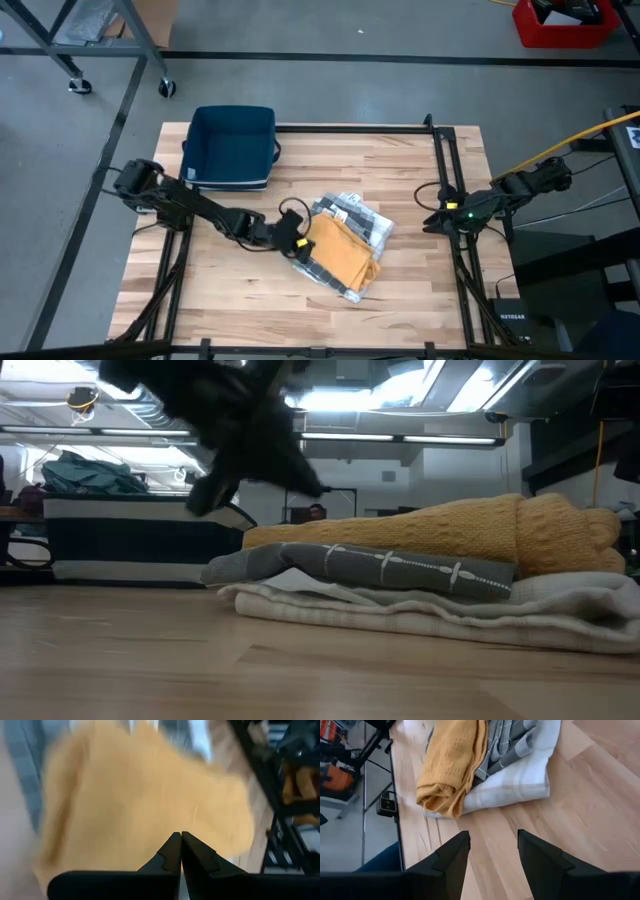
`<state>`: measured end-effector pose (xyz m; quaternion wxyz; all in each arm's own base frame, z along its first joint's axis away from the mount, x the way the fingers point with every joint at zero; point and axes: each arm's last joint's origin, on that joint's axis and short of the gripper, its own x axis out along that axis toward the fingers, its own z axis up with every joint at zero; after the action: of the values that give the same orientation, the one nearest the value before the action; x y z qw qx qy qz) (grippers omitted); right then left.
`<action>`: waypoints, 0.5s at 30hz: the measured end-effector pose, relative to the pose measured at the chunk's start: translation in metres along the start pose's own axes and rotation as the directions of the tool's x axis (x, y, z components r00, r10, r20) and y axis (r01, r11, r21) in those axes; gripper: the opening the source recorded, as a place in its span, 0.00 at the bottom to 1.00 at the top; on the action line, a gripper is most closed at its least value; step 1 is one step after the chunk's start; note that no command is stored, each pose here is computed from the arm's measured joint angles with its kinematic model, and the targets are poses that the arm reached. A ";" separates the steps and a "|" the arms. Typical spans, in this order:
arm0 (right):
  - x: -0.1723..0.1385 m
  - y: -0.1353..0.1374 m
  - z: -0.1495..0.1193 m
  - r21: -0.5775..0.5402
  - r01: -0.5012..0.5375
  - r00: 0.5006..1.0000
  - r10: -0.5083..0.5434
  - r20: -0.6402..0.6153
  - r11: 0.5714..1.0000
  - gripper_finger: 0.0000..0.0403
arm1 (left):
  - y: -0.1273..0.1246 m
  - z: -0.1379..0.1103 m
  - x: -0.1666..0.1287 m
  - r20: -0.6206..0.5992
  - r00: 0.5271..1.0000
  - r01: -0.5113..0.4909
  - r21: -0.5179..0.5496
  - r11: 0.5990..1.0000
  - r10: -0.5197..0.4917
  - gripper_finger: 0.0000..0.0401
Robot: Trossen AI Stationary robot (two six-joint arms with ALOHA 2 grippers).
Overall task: Fold towel
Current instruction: Put the stacked folded towels into the laundry organizer
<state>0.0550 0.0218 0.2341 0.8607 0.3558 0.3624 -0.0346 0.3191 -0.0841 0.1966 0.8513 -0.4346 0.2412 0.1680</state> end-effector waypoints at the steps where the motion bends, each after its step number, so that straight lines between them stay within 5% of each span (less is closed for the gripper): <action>1: 0.000 0.000 0.000 -0.001 0.004 1.000 -0.004 -0.003 1.000 0.44 | 0.001 -0.005 0.003 -0.036 0.999 0.000 -0.030 1.000 -0.001 0.01; 7: 0.006 0.002 0.001 -0.014 0.039 0.999 -0.039 -0.025 0.999 0.44 | 0.009 -0.024 0.018 -0.149 0.989 -0.037 -0.104 0.994 0.021 0.01; 15: 0.014 0.005 0.002 -0.057 0.091 0.994 -0.094 -0.049 0.994 0.44 | 0.015 -0.014 0.024 -0.129 0.991 -0.034 0.022 0.999 0.037 0.01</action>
<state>0.0676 0.0275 0.2292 0.8578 0.3159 0.4016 -0.0555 0.3276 -0.0855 0.1663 0.8348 -0.4321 0.3054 0.1521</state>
